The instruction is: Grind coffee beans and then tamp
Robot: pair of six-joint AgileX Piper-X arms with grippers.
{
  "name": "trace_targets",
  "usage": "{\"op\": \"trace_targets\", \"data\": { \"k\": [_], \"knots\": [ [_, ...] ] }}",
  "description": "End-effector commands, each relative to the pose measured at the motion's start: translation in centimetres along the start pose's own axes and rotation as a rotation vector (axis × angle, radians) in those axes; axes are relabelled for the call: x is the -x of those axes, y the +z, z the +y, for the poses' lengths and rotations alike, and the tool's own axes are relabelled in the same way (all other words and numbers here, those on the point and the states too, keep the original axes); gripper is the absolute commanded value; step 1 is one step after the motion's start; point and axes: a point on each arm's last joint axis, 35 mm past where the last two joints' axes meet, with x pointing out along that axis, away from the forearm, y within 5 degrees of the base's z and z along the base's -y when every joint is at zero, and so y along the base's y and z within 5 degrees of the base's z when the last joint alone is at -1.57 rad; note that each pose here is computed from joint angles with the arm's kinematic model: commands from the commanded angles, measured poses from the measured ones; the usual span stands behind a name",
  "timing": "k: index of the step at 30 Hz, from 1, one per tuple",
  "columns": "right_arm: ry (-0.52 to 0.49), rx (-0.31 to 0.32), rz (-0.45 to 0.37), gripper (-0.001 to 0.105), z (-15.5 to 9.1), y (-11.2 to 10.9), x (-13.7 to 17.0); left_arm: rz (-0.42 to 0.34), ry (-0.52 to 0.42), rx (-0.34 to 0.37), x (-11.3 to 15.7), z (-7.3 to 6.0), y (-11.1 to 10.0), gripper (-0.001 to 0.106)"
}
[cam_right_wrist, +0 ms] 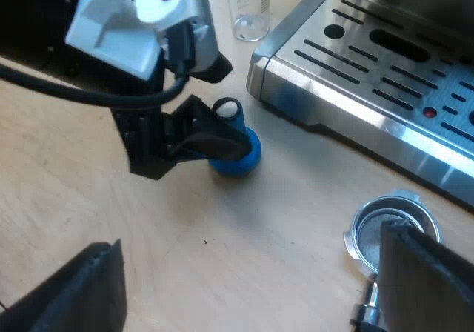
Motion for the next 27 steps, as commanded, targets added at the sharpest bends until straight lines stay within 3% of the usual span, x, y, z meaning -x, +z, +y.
{"op": "trace_targets", "data": {
  "k": [1,10,13,15,17,18,19,22,27],
  "knots": [
    [-0.001,0.006,-0.019,0.070,-0.2,0.4,0.3,-0.006,-0.007,-0.007,-0.8,0.1,0.3,0.087],
    [-0.001,0.006,-0.019,0.070,-0.2,0.4,0.3,0.035,-0.005,0.004,-2.6,0.6,-0.4,0.087],
    [-0.001,0.006,-0.019,0.070,-0.2,0.4,0.3,0.040,0.005,0.005,-2.6,0.6,-0.4,0.080],
    [-0.001,0.006,-0.019,0.070,-0.2,0.4,0.3,0.039,0.017,0.004,-2.6,0.7,-0.4,0.067],
    [-0.001,0.006,-0.019,0.070,-0.2,0.4,0.3,0.039,0.017,0.004,-2.6,0.7,-0.4,0.066],
    [-0.001,0.006,-0.019,0.070,-0.2,0.4,0.3,0.039,0.016,0.004,-2.6,0.7,-0.4,0.045],
    [-0.001,0.006,-0.019,0.070,-0.2,0.4,0.3,0.039,0.016,0.004,-2.6,0.7,-0.4,0.039],
    [-0.001,0.006,-0.019,0.070,-0.2,0.4,0.3,0.039,0.016,0.004,-2.6,0.7,-0.4,0.025],
    [-0.001,0.006,-0.019,0.070,-0.2,0.4,0.3,0.042,0.013,0.005,-2.6,0.6,-0.4,0.011]
  ]
}}
